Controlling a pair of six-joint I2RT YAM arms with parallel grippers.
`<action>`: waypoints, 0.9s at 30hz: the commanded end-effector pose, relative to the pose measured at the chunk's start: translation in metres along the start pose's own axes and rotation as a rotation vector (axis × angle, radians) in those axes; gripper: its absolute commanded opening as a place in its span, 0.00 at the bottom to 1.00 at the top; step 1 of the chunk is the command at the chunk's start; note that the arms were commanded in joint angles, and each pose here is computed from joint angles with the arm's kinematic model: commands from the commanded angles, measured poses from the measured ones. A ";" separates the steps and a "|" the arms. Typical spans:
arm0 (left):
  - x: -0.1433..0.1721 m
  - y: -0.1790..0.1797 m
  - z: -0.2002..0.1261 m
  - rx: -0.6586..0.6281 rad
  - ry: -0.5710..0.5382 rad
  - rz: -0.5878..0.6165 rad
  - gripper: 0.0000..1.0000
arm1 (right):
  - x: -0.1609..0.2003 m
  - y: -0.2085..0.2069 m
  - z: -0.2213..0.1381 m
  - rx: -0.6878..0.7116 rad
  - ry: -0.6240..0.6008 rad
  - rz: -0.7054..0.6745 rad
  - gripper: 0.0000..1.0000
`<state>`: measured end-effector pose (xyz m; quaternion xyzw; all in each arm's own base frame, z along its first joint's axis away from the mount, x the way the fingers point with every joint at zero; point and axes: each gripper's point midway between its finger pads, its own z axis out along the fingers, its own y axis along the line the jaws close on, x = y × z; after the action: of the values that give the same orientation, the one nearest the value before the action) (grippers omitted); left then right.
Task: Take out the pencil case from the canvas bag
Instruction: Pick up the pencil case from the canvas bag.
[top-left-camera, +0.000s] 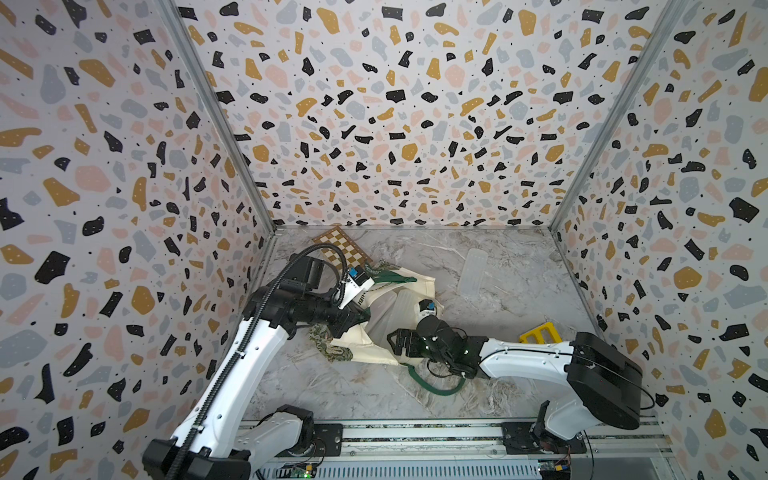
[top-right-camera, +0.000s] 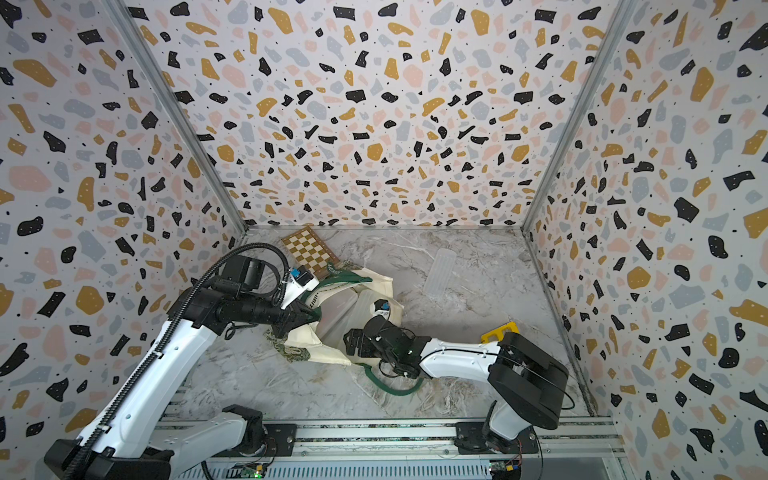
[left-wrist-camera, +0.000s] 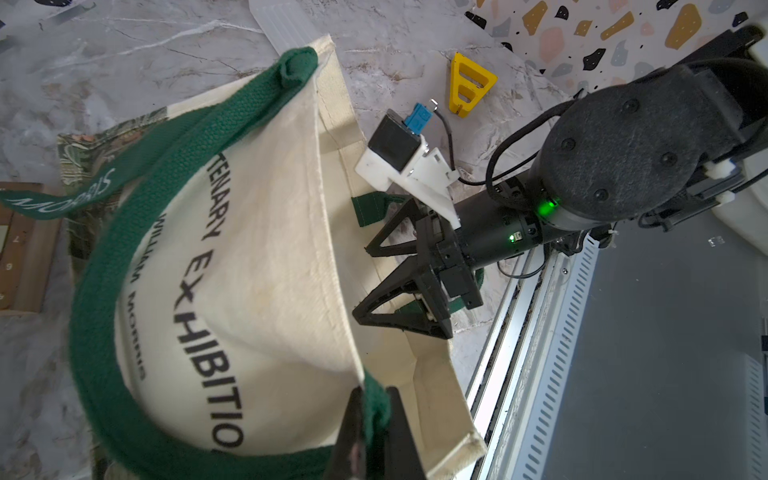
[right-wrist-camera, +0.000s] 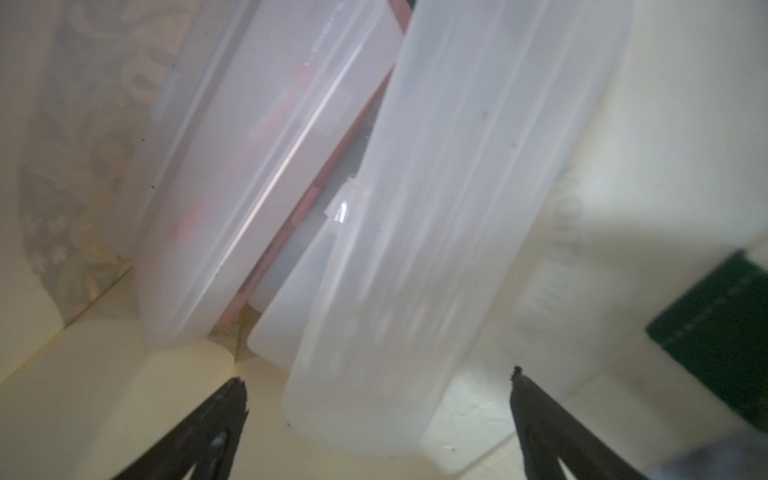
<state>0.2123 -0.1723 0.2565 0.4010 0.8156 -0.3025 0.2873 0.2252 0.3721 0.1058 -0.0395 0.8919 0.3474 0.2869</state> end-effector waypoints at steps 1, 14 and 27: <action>-0.023 -0.010 -0.009 0.039 -0.088 0.061 0.00 | -0.011 0.012 0.006 0.011 -0.023 0.015 1.00; -0.015 -0.013 -0.015 -0.009 -0.113 0.092 0.00 | -0.016 0.023 0.024 0.024 -0.008 0.059 1.00; -0.014 -0.016 -0.023 -0.040 -0.109 0.116 0.00 | -0.022 0.013 0.007 0.046 -0.008 0.063 1.00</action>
<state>0.2036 -0.1639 0.2629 0.4052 0.8112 -0.2774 0.3176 0.2420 0.3930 0.1130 -0.0087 0.9002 0.3396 0.2726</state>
